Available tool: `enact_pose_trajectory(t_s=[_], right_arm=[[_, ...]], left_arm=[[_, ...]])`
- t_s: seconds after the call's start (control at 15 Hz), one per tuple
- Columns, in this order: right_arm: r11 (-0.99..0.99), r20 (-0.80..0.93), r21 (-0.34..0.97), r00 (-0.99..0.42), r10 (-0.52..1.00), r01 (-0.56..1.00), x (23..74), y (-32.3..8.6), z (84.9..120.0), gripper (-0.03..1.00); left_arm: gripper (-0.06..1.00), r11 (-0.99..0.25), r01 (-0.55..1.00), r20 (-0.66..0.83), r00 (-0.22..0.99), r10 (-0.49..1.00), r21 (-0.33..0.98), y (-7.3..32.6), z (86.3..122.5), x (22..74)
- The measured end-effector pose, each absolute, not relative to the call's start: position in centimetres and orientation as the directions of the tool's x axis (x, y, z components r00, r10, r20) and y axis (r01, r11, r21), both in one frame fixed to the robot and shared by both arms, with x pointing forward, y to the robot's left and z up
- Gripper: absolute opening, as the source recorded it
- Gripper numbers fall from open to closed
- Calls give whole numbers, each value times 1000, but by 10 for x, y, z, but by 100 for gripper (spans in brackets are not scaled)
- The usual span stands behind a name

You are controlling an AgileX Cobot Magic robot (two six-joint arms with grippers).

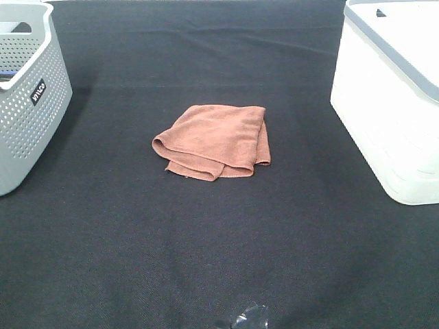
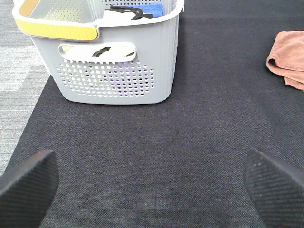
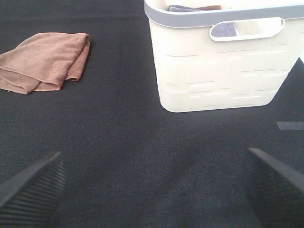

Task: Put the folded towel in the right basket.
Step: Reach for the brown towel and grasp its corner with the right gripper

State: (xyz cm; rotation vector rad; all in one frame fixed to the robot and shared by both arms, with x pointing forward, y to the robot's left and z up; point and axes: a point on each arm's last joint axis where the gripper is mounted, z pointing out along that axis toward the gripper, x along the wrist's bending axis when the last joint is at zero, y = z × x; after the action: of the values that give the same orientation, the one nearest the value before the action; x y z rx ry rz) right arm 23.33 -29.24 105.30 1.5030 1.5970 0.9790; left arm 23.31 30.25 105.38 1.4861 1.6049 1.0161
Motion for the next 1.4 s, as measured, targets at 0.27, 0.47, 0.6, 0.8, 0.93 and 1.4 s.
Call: enact_pose_trajectory(t_s=[0.27, 0.47, 0.6, 0.8, 0.93, 1.4], right_arm=[[30, -4, 893, -58, 998, 449, 233, -292, 1053, 98], [30, -4, 893, -58, 998, 449, 233, -292, 1053, 98], [30, -4, 893, -58, 998, 449, 233, -292, 1053, 98], [30, -4, 893, -58, 998, 449, 233, -292, 1053, 98], [30, -4, 893, -58, 998, 449, 233, -292, 1053, 98], [15, 9, 893, -51, 999, 449, 233, -292, 1053, 98]], left_arm=[[99, 28, 435, 9, -83, 997, 900, 303, 1054, 233], [99, 28, 435, 9, -83, 997, 900, 303, 1054, 233], [99, 28, 435, 9, -83, 997, 900, 303, 1054, 233], [99, 28, 435, 9, -83, 997, 900, 303, 1054, 233], [99, 28, 435, 9, -83, 997, 900, 303, 1054, 233], [99, 28, 435, 9, -83, 997, 900, 303, 1054, 233]])
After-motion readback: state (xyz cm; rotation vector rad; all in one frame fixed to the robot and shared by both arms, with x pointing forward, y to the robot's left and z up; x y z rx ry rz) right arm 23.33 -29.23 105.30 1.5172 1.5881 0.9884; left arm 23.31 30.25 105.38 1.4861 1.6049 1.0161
